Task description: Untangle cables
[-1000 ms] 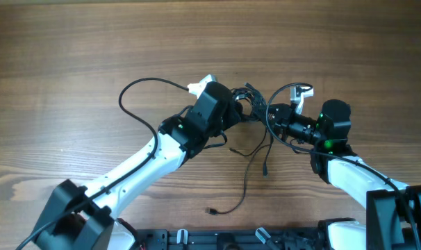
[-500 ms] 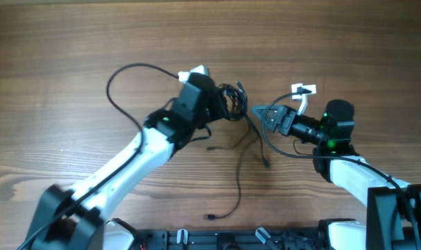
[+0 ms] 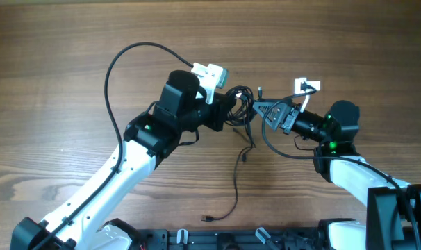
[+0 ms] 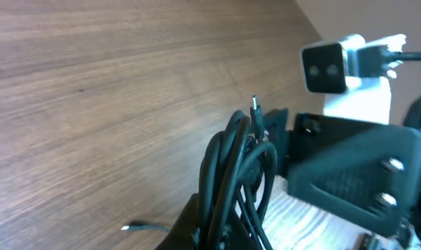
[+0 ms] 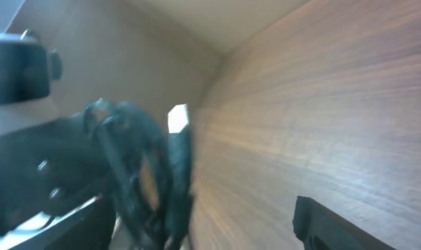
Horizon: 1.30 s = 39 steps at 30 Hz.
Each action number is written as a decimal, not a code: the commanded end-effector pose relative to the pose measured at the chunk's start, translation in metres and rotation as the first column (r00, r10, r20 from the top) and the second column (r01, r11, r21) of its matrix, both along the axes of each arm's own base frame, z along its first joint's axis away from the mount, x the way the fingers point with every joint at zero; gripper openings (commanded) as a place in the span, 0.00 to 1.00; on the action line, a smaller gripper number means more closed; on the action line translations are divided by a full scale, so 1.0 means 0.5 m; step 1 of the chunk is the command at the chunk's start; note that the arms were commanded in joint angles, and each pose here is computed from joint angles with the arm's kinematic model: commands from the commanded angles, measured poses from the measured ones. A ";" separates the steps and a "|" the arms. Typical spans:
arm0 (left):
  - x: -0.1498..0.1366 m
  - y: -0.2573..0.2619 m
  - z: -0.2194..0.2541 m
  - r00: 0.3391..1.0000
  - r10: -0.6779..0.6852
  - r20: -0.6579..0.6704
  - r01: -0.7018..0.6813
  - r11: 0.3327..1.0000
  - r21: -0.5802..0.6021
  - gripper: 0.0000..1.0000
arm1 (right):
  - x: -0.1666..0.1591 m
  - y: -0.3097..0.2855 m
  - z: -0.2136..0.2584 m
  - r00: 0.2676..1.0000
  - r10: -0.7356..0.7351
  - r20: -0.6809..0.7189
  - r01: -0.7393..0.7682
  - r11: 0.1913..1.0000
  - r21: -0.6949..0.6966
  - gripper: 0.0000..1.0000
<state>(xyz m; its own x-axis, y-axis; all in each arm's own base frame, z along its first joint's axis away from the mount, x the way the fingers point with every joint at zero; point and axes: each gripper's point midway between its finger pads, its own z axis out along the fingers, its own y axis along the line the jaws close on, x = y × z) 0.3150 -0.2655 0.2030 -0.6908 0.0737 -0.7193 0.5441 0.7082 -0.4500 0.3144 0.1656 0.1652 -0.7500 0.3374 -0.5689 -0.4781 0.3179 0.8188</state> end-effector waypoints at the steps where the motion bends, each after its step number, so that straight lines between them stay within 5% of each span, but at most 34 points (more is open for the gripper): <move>1: 0.046 0.046 0.004 0.983 0.183 -0.022 -0.183 0.983 -0.009 0.04 | -0.040 0.021 0.013 0.990 0.139 0.023 -0.139 0.990 0.015 0.86; 7: 0.040 0.037 0.007 0.983 0.173 -0.055 -0.175 0.984 -0.042 0.04 | -0.033 0.018 0.011 0.992 0.118 0.033 -0.118 0.993 0.005 0.85; 12: 0.026 0.023 0.007 0.975 0.167 -0.148 -0.182 0.978 -0.100 0.04 | -0.026 0.017 0.014 0.994 0.097 0.040 -0.098 0.995 0.005 0.73; 24: 0.008 0.021 -0.028 0.885 0.262 -0.384 -0.332 0.935 -0.127 0.04 | 0.019 0.030 0.069 0.965 -0.050 0.259 0.056 0.998 -0.015 0.73; 32: -0.013 -0.006 -0.026 0.858 0.253 -0.446 -0.351 0.924 -0.150 0.04 | 0.029 0.048 0.001 0.975 -0.082 0.205 0.110 0.986 -0.126 0.72; 34: -0.024 -0.018 -0.026 0.863 0.234 -0.447 -0.330 0.932 -0.152 0.04 | 0.025 0.055 -0.018 0.980 -0.073 0.186 0.103 0.982 -0.156 0.63; 36: -0.036 -0.030 -0.027 0.868 0.215 -0.447 -0.309 0.940 -0.148 0.04 | 0.022 0.057 -0.018 0.982 -0.067 0.177 0.094 0.984 -0.150 0.31; 39: -0.066 -0.048 -0.035 0.936 0.097 -0.338 -0.137 0.986 -0.096 0.04 | 0.027 0.051 -0.010 0.985 -0.089 0.144 0.107 0.988 -0.116 0.05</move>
